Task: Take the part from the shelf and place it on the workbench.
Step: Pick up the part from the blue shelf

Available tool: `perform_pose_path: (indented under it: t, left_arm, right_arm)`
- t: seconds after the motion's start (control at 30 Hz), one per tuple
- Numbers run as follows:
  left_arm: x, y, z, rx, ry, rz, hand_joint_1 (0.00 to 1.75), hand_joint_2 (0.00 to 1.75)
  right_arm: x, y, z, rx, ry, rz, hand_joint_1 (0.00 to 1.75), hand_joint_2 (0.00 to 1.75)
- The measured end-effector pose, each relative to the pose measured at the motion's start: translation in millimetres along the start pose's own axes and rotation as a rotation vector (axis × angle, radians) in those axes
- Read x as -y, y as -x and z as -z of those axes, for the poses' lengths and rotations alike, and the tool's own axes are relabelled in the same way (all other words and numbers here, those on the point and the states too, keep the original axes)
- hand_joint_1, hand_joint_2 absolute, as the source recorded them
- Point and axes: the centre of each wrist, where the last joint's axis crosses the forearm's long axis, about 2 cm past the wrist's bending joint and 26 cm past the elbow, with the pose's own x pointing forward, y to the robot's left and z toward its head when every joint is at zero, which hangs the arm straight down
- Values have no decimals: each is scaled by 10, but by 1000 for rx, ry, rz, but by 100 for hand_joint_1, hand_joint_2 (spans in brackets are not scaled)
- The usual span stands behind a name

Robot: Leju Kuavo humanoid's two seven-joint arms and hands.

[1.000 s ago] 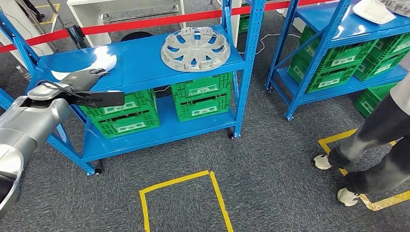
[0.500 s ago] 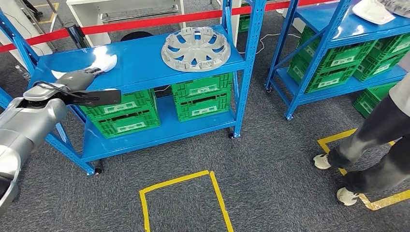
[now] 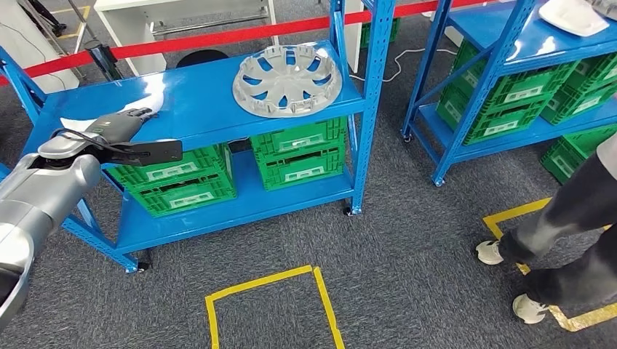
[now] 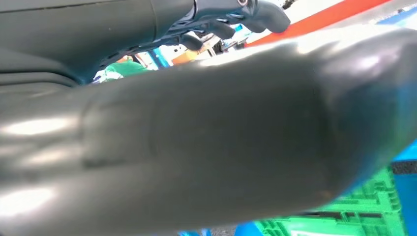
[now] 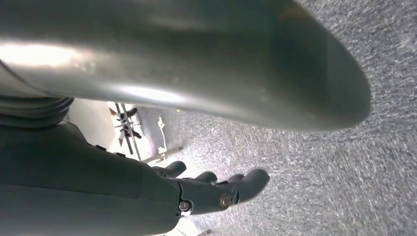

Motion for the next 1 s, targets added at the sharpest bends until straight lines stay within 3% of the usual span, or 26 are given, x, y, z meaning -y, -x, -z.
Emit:
perform_pose_path:
  t: [0.27, 1.0]
  left_arm:
    - [89, 11, -9, -8, 24, -3, 0, 0]
    - [34, -147, 28, 18, 18, -4, 0, 0]
  right_arm:
    - [8, 13, 5, -2, 0, -1, 0, 0]
    - [8, 25, 5, 21, 21, 9, 0, 0]
